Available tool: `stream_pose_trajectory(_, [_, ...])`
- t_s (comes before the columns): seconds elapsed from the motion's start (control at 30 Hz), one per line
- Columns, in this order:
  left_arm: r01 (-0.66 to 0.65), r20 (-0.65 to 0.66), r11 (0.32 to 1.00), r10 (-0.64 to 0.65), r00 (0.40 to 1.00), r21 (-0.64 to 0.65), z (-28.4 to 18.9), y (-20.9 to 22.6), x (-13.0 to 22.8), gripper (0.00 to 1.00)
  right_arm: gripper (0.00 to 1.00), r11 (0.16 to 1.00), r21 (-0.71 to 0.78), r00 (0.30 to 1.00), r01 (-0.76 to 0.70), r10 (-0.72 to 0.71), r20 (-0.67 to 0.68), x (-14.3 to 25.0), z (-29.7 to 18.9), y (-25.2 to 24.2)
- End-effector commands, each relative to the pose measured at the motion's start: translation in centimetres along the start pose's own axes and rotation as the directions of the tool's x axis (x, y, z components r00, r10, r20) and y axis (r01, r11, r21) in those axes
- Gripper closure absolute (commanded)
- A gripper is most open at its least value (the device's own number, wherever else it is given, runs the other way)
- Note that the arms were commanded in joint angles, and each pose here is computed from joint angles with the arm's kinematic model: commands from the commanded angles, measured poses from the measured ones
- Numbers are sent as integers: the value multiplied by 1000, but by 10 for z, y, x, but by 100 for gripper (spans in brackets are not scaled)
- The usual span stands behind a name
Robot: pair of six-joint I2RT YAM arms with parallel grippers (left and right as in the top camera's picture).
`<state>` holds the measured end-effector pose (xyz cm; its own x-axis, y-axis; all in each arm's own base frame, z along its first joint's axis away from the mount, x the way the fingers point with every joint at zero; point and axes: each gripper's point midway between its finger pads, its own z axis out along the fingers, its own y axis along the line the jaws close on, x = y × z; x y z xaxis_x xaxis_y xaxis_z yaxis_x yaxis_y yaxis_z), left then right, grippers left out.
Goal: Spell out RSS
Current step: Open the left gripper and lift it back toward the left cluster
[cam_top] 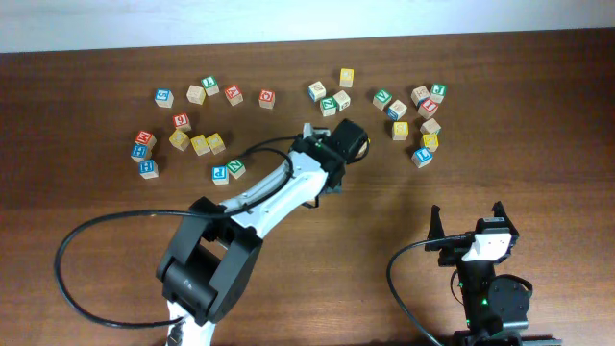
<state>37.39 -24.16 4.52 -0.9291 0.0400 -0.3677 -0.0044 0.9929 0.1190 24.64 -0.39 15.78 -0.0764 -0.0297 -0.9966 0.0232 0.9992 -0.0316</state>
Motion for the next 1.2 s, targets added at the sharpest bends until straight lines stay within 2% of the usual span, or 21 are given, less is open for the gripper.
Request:
stream_pose_trajectory(0.0, [6, 23, 1000, -6, 1000, 1, -12, -2, -18, 72, 2, 1000, 2, 1000, 0, 0, -7, 3, 0, 0])
stream_pose_trajectory(0.17, [7, 60, 998, -4, 998, -60, -38, 10, -37, 71, 2, 1000, 2, 1000, 0, 0, -7, 3, 0, 0])
stream_pose_trajectory(0.33, [22, 75, 998, -18, 997, -56, -60, 14, -53, 69, 2, 1000, 2, 1000, 0, 0, -7, 3, 0, 0])
stream_pose_trajectory(0.4, [37, 81, 998, -33, 996, -53, -64, 18, -60, 64, 2, 1000, 2, 1000, 0, 0, -7, 3, 0, 0])
stream_pose_trajectory(0.5, [68, 75, 996, -64, 995, -60, -60, 31, -66, 41, 2, 1000, 2, 1000, 0, 0, -7, 3, 0, 0])
stream_pose_trajectory(0.53, [86, 68, 994, -81, 994, -73, -57, 41, -69, 37, 2, 1000, 2, 1000, 0, 0, -7, 3, 0, 0])
stream_pose_trajectory(0.6, [125, 36, 987, -122, 992, -102, -51, 66, -72, 36, 2, 1000, 2, 1000, 0, 0, -7, 3, 0, 0])
stream_pose_trajectory(0.67, [170, -26, 978, -174, 984, -125, -43, 95, -69, 32, 2, 1000, 2, 1000, 0, 0, -7, 3, 0, 0])
stream_pose_trajectory(0.83, [278, -140, 941, -307, 941, -195, -31, 162, -60, 14, 2, 1000, 2, 1000, 0, 0, -7, 3, 0, 0])
stream_pose_trajectory(0.9, [321, -175, 923, -359, 917, -212, -28, 185, -56, 0, 2, 1000, 2, 1000, 0, 0, -7, 3, 0, 0])
stream_pose_trajectory(1.17, [422, -262, 861, -493, 830, -282, -23, 246, -36, 1, 2, 1000, 2, 1000, 0, 0, -7, 3, 0, 0])
